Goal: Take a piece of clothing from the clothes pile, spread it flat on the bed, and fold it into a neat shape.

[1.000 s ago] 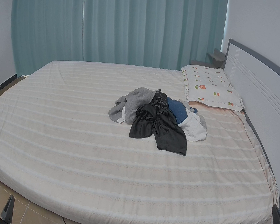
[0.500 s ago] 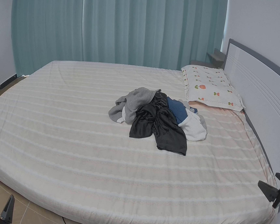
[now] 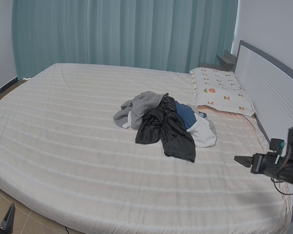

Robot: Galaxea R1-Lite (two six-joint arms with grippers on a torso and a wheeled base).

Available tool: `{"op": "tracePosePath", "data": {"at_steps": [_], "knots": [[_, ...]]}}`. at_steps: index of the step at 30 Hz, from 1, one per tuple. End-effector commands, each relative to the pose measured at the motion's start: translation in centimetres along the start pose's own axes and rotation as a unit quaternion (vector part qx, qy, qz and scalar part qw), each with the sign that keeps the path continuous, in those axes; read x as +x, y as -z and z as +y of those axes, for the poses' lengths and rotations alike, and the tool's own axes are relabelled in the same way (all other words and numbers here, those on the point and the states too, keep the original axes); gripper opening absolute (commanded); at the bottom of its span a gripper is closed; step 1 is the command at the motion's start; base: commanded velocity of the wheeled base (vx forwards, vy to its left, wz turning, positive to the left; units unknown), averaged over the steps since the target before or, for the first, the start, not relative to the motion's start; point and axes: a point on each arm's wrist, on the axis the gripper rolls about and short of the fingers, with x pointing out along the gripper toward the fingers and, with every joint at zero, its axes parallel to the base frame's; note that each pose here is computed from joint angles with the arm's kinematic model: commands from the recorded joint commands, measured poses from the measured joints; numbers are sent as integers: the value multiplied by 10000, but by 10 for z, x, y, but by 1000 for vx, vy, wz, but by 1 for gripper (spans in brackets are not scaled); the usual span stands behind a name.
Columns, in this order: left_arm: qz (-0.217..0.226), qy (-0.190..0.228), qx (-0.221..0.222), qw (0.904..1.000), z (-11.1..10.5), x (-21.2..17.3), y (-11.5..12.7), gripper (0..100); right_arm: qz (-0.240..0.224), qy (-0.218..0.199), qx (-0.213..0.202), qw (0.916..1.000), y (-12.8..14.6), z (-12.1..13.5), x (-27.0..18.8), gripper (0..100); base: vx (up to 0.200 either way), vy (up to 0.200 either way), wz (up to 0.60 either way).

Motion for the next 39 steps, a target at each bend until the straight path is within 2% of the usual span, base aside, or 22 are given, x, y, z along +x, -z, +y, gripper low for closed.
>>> {"op": "tracePosePath", "data": {"at_steps": [1, 8, 13, 17, 23, 27, 38, 39], "knots": [[-8, 1, 2, 10000, 0, 0, 5, 100, 348, 248, 493, 9979, 25, 21, 198, 100, 0, 0, 0], [-15, 1, 2, 10000, 0, 0, 4, 100, 191, 341, 463, 9982, 37, 28, 250, 100, 0, 0, 0], [-15, -7, 2, 10000, 0, 0, 4, 100, 171, 355, 491, 9980, 44, 25, 270, 100, 0, 0, 0], [-15, -7, 2, 10000, 0, 0, 4, 100, 68, 303, 717, 9969, 45, 28, 284, 100, 0, 0, 0], [-15, -7, 2, 10000, 0, 0, 4, 100, 136, 309, 807, 9962, 47, 30, 295, 100, 0, 0, 0], [-15, -7, 2, 10000, 0, 0, 4, 100, 139, 315, 1187, 9923, 41, 34, 302, 100, 0, 0, 0], [-15, 1, 2, 10000, 0, 0, 4, 100, 229, 226, 1178, 9925, 49, 46, 311, 100, 0, 0, 0], [-15, -7, 2, 10000, 0, 0, 4, 100, 217, 214, 1164, 9927, 49, 48, 311, 0, 0, 0, 0]]}}
